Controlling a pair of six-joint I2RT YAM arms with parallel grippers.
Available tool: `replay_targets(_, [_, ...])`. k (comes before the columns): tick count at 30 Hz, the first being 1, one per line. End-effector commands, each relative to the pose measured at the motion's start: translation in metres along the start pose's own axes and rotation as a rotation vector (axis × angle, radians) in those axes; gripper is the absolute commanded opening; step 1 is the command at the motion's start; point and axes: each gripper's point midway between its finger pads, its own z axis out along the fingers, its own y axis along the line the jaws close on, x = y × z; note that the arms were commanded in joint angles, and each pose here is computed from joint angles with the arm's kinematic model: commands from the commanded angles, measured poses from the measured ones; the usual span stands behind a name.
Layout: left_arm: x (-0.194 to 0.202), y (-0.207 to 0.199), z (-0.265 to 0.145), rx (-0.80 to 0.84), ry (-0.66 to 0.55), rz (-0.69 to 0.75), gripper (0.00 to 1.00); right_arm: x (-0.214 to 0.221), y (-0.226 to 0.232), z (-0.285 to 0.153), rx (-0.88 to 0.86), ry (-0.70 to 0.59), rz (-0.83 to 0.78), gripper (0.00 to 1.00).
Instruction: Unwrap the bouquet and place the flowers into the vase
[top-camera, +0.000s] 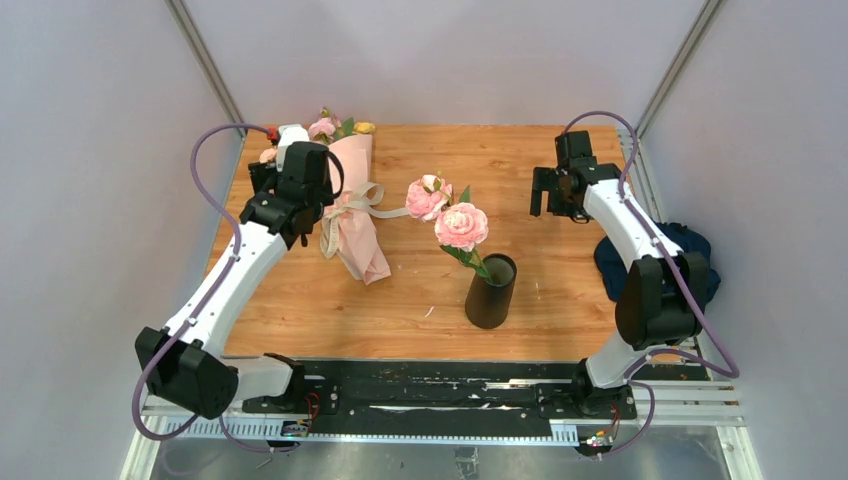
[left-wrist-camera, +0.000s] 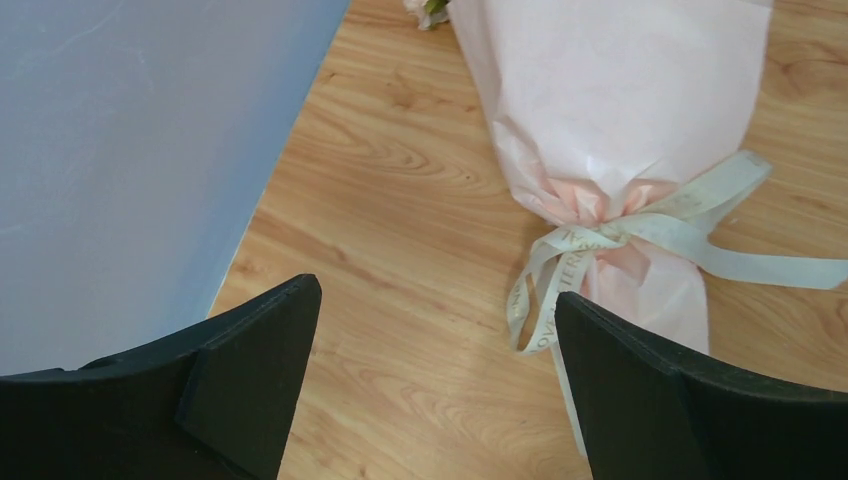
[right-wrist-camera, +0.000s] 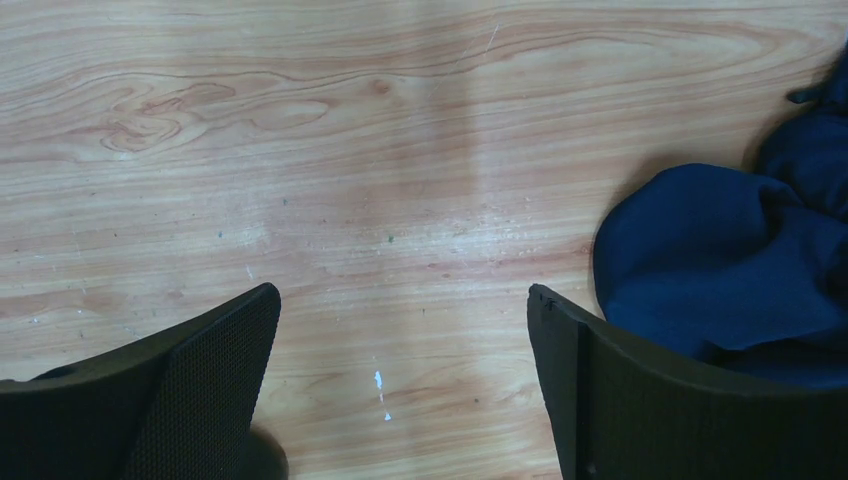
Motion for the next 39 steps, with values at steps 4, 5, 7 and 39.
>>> replay_targets(4, [0.002,0.031,-0.004,-0.2,0.031,-0.053,1.0,-0.013,-0.005,-0.017,0.016,-0.013,0.022,0.96])
replay_targets(5, [0.008,0.035,-0.004,-0.225,0.046,-0.041,1.0,-0.015,-0.005,-0.018,0.012,-0.016,0.028,0.96])
replay_targets(7, [0.016,0.036,0.0,-0.245,0.081,-0.002,1.0,-0.017,-0.002,-0.018,0.002,-0.017,0.046,0.96])
replay_targets(39, [0.127,-0.096,-0.007,0.504,0.54,-0.17,0.41,0.052,-0.011,-0.01,-0.174,0.16,0.413,0.22])
